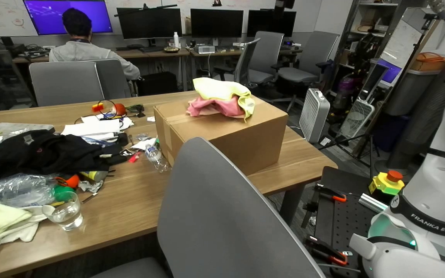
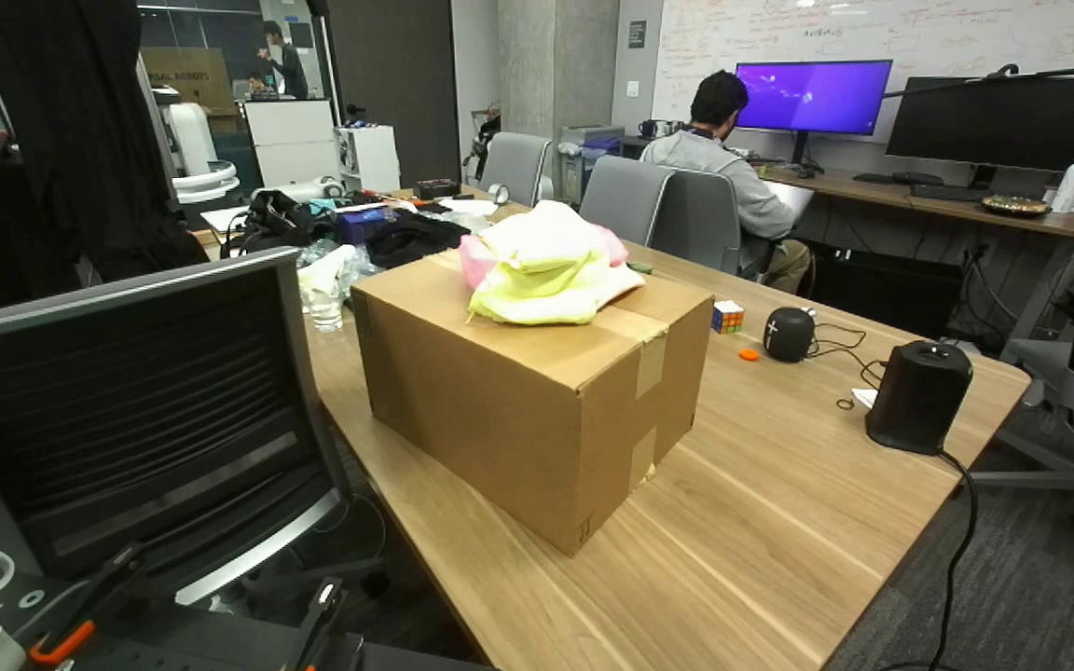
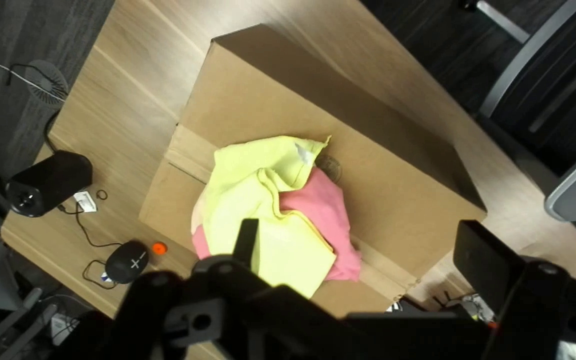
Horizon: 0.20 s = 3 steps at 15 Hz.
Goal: Place the peach and pink shirts and the yellow cloth on top of the brown box
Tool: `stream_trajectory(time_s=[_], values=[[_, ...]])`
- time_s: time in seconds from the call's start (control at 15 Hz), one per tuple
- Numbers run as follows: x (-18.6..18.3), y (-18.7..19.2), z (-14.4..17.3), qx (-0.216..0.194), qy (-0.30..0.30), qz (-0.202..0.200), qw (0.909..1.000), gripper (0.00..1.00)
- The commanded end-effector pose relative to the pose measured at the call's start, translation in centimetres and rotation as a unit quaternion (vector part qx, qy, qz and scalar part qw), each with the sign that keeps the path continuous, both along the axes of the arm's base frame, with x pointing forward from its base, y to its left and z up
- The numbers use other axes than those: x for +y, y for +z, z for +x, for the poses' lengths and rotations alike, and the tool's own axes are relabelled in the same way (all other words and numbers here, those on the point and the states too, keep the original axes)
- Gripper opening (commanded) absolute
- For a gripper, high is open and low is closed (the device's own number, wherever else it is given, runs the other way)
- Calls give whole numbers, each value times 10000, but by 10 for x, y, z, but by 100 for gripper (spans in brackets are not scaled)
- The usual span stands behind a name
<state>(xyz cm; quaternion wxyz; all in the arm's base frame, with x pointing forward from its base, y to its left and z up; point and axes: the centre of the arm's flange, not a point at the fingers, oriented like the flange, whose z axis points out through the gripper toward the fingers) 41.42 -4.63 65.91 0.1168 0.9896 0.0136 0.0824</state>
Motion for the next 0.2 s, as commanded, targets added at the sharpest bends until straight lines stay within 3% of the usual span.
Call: stream_trajectory(time_s=[0.0, 0.13], values=[[-7, 8, -52, -19, 344, 396, 9986, 100], [-9, 5, -69, 70, 407, 607, 9973, 100]])
